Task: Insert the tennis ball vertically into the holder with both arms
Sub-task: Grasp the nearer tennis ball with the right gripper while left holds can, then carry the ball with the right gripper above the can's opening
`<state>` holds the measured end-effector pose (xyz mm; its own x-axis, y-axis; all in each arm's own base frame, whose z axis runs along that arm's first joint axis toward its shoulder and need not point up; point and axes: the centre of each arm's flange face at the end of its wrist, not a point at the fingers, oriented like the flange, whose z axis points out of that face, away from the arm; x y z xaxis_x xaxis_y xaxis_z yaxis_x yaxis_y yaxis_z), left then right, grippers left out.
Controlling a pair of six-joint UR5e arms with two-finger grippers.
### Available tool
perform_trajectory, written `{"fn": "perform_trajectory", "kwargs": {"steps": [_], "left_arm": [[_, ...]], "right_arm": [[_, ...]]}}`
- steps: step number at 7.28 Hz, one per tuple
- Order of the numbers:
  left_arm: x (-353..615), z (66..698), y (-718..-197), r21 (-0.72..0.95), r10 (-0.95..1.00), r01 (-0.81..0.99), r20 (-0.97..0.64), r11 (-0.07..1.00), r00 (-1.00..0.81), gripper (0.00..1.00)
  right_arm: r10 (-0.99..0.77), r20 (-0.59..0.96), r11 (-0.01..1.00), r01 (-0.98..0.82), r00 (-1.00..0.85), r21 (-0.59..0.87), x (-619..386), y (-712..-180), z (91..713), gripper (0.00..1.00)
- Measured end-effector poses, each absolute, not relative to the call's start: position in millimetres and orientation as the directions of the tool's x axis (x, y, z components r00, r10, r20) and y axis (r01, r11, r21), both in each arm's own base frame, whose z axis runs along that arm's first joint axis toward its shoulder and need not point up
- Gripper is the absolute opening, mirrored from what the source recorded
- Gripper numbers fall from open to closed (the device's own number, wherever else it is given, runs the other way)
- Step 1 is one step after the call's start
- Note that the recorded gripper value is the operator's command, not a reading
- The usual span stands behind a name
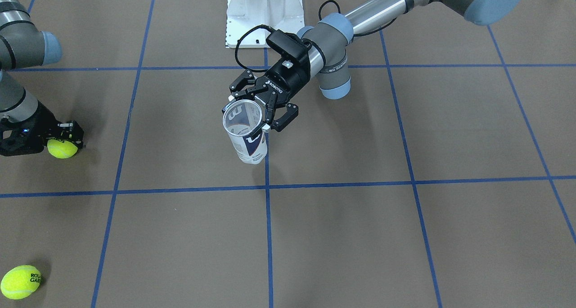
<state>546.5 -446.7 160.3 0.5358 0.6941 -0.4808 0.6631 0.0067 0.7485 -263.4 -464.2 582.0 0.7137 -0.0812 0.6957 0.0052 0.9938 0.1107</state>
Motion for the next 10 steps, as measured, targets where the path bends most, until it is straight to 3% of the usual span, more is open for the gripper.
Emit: {"fn": "perform_trajectory", "kwargs": {"steps": [3, 5, 10], "left_arm": [[548, 168, -447, 0.756, 0.692, 0.654, -0.477, 0.009, 0.541, 0.75], [556, 182, -445, 0.753, 0.696, 0.658, -0.479, 0.013, 0.535, 0.75], [563, 191, -441, 0.745, 0.701, 0.667, -0.485, 0.018, 0.523, 0.74]], "right_arm": [[-0.102, 0.703, 0.987, -0.015, 0.704, 0.159, -267, -481, 553, 0.00], [-0.084, 0.716, 0.986, -0.047, 0.693, 0.162, -270, -501, 503, 0.00], [0.153, 0.765, 0.981, -0.187, 0.625, -0.043, -305, -525, 257, 0.00]]}}
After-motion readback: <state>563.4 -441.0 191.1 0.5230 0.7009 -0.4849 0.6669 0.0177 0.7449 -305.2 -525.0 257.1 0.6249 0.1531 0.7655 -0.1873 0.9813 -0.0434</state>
